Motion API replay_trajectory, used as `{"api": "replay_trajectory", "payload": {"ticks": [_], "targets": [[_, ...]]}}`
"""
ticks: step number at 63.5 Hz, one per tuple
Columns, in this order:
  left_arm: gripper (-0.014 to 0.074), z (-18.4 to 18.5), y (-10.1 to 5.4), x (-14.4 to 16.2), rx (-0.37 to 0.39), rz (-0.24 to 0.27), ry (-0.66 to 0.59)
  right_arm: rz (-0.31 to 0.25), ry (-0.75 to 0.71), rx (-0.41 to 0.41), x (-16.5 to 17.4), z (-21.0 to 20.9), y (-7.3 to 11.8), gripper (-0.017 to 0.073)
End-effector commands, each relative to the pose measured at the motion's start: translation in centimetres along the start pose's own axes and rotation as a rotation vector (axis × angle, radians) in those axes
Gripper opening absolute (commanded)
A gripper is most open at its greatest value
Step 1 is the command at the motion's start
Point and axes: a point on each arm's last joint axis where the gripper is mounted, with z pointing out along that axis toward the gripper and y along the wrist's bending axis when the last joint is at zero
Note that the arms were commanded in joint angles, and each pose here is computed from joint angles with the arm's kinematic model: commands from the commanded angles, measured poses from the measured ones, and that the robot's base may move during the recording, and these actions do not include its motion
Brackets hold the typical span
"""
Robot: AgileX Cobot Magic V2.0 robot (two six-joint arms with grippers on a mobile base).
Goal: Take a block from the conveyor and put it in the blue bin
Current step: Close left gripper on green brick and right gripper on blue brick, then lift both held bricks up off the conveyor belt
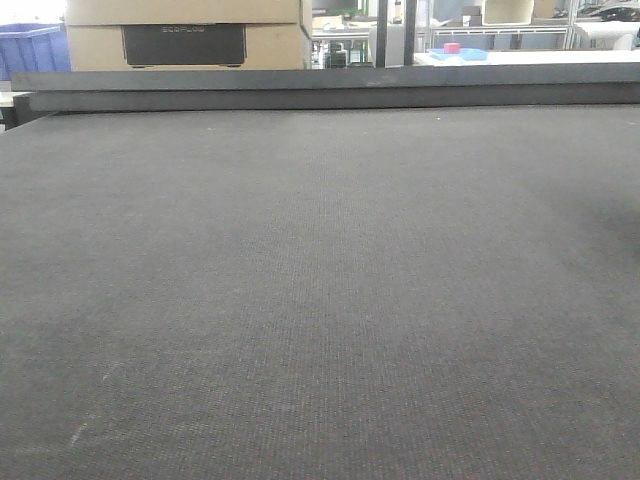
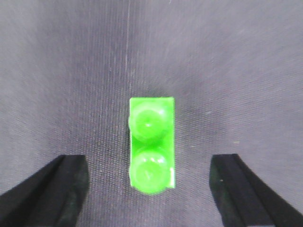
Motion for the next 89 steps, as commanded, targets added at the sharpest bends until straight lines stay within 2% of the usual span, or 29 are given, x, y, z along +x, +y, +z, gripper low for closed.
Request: {"api": "replay_trajectory", "payload": {"ticks": [1, 7, 17, 48, 68, 78, 89], "targets": [[0.0448, 0.9, 0.3, -0.5, 0.002, -0.012, 0.016, -0.011, -0.015, 0.004, 0.0, -0.4, -0.1, -0.0162], [0.0448, 1.7, 0.5, -1.1, 0.011, -0.029, 0.032, -0.011, -0.015, 0.004, 0.0, -0.4, -0.1, -0.0162], [0.0446, 3.1, 0.4, -1.7, 0.014, -0.026, 0.070, -0.011, -0.015, 0.004, 0.0, -0.4, -0.1, -0.0162], [0.0445, 7.1, -0.1, -1.4, 0.035, -0.026, 0.199, -0.011, -0.015, 0.004, 0.0, -0.4, -0.1, -0.0162], [0.0436, 7.2, -0.2, -1.4, 0.040, -0.029, 0.205, -0.011, -0.013, 0.003, 0.0, -0.4, -0.1, -0.0162], [0.0349, 7.1, -0.2, -1.4, 0.043, -0.033, 0.206, -0.011, -0.013, 0.003, 0.0, -0.4, -0.1, -0.0162], [0.0127, 7.1, -0.4, -1.2, 0.058, -0.046, 0.220, -0.011, -0.013, 0.003, 0.0, -0.4, -0.1, -0.0162]]}}
